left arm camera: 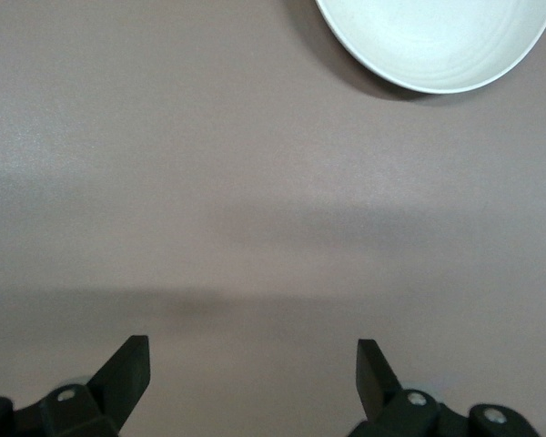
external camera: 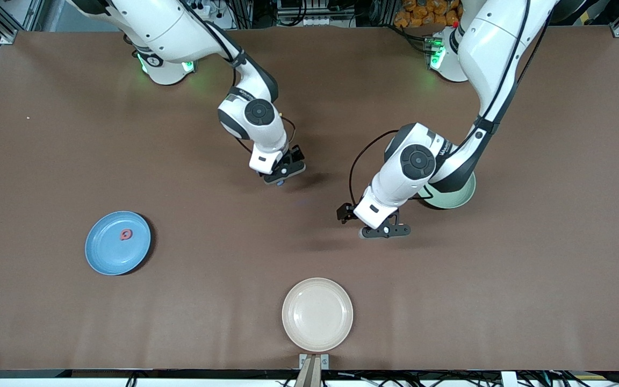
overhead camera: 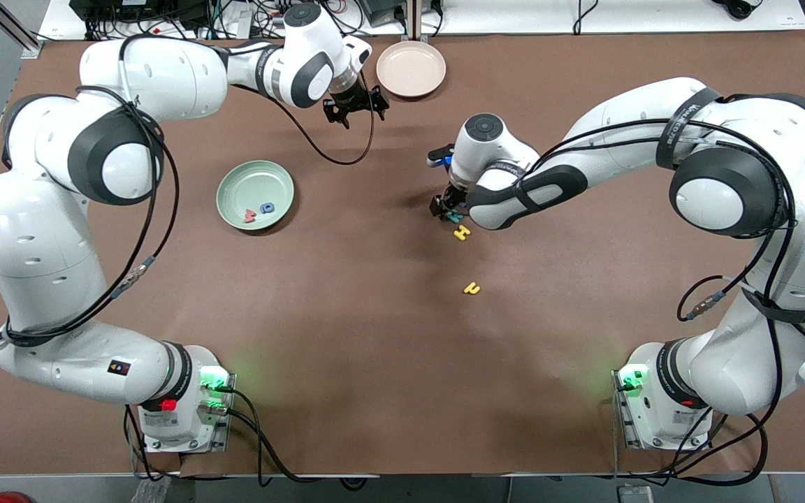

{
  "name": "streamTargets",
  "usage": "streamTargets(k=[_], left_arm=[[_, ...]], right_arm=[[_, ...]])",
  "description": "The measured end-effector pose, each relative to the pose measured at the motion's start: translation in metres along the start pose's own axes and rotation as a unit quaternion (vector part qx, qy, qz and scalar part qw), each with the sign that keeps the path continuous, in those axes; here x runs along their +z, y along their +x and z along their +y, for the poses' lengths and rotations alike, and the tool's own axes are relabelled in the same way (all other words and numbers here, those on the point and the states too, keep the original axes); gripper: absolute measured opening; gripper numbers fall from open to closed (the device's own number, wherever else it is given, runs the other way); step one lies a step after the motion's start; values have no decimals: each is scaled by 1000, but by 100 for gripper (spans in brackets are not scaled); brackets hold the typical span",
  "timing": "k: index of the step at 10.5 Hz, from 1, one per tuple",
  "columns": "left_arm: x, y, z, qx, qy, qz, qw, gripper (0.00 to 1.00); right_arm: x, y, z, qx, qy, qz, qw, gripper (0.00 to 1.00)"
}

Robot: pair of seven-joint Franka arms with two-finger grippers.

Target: Sort uppercase to blue plate, lowercase to green plate

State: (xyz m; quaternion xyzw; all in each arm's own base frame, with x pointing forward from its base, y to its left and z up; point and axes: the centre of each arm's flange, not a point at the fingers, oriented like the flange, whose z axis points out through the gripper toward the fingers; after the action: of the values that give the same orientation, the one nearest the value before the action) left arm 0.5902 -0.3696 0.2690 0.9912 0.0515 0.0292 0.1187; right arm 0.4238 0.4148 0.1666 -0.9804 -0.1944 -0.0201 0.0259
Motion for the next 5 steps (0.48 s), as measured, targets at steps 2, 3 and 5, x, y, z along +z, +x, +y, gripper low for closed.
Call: streamTargets(k=[2,3,5], left_arm=[[0,0,0,0,0,0,1000,100],[0,0,0,0,0,0,1000,100],[0,0,0,0,0,1,1000,100]], right_arm=[[1,0,2,-24,-13,7,1000,100],[1,-2,-2,-33,-15,8,999,100],[2,-9,-18,-51,-15,8,999,100]])
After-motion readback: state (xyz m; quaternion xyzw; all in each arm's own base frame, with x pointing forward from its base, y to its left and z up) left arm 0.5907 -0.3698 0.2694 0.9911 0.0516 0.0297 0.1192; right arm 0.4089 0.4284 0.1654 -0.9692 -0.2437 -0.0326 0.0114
